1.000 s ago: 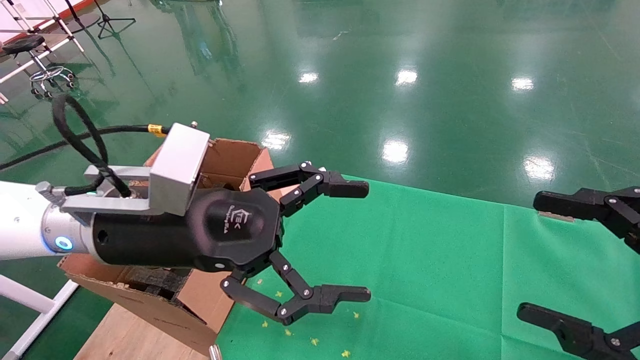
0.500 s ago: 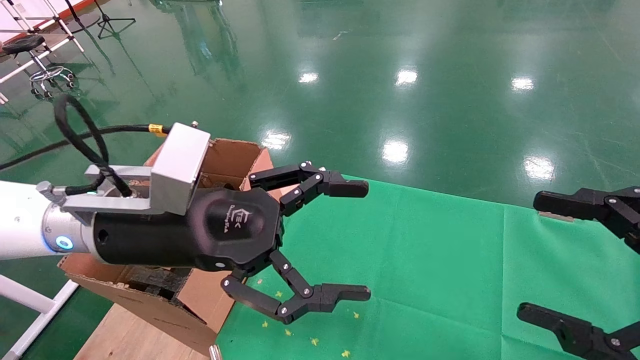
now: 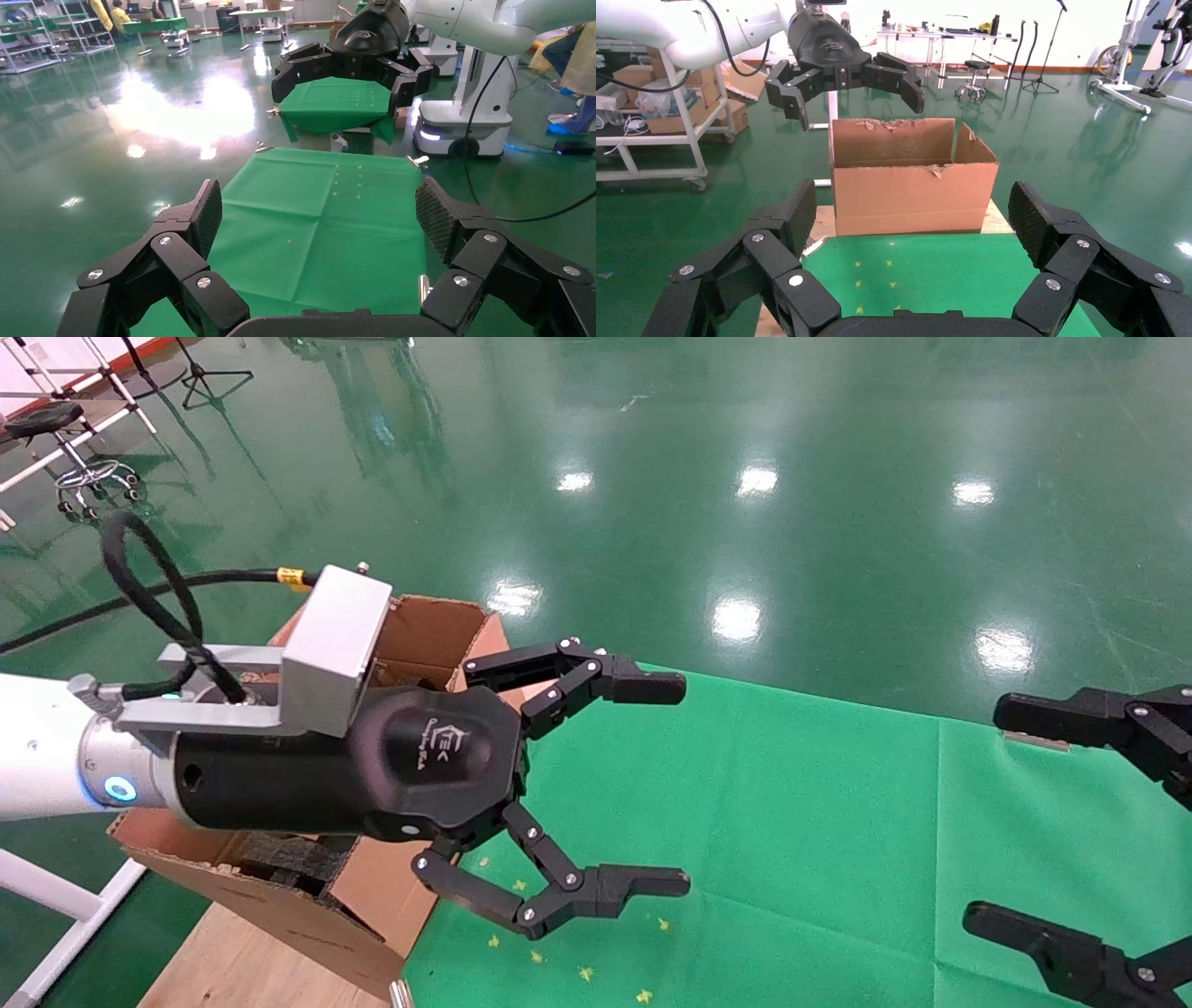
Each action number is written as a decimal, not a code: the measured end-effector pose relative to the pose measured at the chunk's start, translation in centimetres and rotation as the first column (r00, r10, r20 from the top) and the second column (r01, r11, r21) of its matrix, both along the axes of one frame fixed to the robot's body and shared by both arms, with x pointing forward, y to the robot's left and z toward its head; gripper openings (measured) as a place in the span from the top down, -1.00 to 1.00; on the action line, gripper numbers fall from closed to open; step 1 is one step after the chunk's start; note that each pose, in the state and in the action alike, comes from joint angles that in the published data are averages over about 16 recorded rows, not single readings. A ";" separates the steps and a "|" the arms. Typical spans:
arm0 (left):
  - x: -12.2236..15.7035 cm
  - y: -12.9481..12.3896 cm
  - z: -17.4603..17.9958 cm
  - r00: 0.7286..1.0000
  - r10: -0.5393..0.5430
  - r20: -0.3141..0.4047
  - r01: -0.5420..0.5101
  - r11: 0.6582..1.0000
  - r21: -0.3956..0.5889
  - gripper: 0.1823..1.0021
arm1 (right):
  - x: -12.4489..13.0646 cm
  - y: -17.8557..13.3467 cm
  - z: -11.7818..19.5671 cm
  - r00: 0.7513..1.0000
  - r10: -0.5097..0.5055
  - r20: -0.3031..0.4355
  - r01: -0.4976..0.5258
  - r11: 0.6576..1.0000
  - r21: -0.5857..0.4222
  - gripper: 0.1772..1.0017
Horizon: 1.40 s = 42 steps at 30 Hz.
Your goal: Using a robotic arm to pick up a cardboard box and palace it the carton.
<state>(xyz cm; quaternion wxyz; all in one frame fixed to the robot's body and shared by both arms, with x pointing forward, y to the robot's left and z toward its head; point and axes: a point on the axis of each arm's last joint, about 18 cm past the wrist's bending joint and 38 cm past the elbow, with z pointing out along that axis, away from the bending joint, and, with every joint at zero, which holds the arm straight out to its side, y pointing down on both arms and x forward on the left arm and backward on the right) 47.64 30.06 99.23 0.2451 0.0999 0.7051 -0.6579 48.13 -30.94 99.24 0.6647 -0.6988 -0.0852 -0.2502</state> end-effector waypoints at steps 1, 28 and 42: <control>0.0 0.0 0.0 1.000 0.000 0.000 0.000 1.000 0.000 -1.00 | 0.0 0.0 0.0 1.000 0.000 0.000 0.000 1.000 0.000 -1.00; 0.0 0.0 0.0 1.000 0.001 0.000 -0.001 1.000 0.001 -1.00 | 0.0 0.0 0.0 1.000 0.000 0.000 0.000 1.000 0.000 -1.00; 0.0 0.0 0.0 1.000 0.001 0.000 -0.001 1.000 0.000 -1.00 | 0.0 0.0 0.0 1.000 0.000 0.000 0.000 1.000 0.000 -1.00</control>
